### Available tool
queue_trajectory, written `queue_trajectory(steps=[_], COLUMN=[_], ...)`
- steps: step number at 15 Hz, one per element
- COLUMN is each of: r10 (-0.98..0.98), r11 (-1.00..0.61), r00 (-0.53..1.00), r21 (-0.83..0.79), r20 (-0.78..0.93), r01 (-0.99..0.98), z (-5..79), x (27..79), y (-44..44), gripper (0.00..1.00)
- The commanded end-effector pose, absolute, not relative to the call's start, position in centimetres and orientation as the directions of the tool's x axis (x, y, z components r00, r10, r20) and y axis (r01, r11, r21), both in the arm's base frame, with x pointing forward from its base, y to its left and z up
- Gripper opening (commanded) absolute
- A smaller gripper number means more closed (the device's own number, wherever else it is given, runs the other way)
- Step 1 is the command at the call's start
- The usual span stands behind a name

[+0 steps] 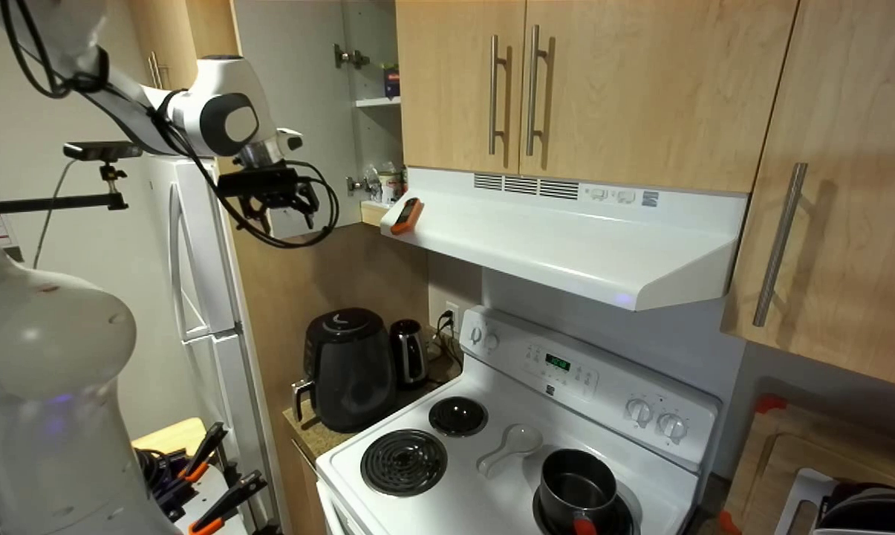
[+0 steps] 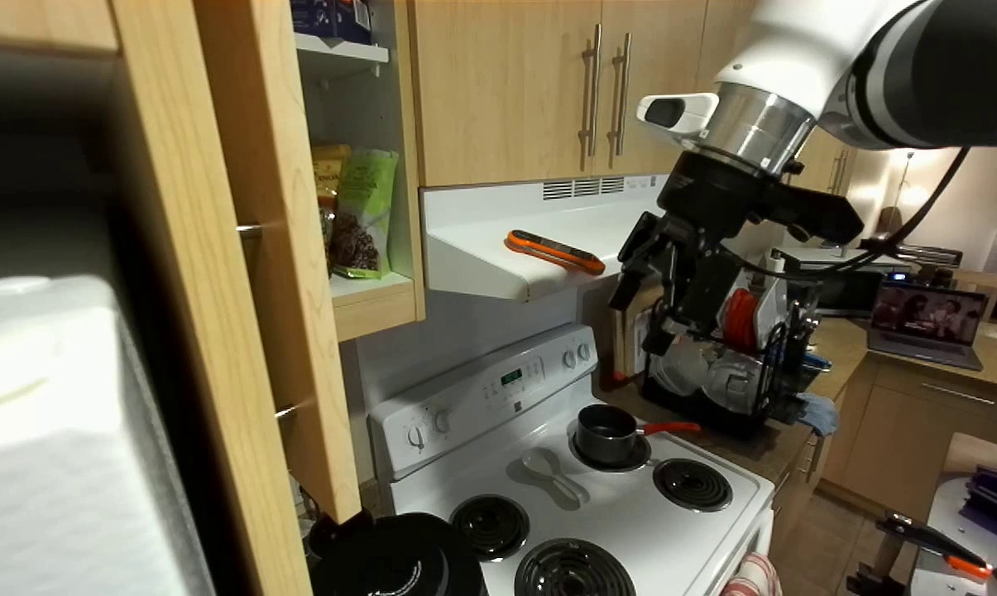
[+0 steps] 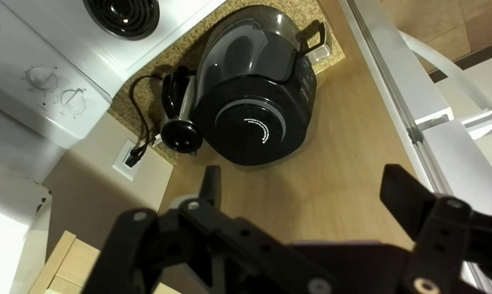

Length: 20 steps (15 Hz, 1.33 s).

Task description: Close the cabinet door

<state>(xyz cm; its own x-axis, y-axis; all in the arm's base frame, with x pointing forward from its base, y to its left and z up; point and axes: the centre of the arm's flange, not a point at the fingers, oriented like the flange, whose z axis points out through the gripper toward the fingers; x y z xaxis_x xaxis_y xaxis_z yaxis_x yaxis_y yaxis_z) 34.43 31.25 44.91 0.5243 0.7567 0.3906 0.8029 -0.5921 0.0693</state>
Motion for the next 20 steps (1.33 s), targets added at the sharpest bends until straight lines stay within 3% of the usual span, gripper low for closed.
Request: queue_trajectory(steps=[1,11,20], r10=[0.776,0.781,0.783], r11=[-0.543,-0.454,-0.458], r00=[0.469,0.348,0.366], r21=[0.070,0.090,0.069], r20=[0.421,0.519,0.503], r01=[0.837,0.886,0.886], z=[43.5,38.9,44.2], x=[31.7,25.6,32.7], y=[31.3,40.5,40.0], gripper=[1.00,1.00,1.00])
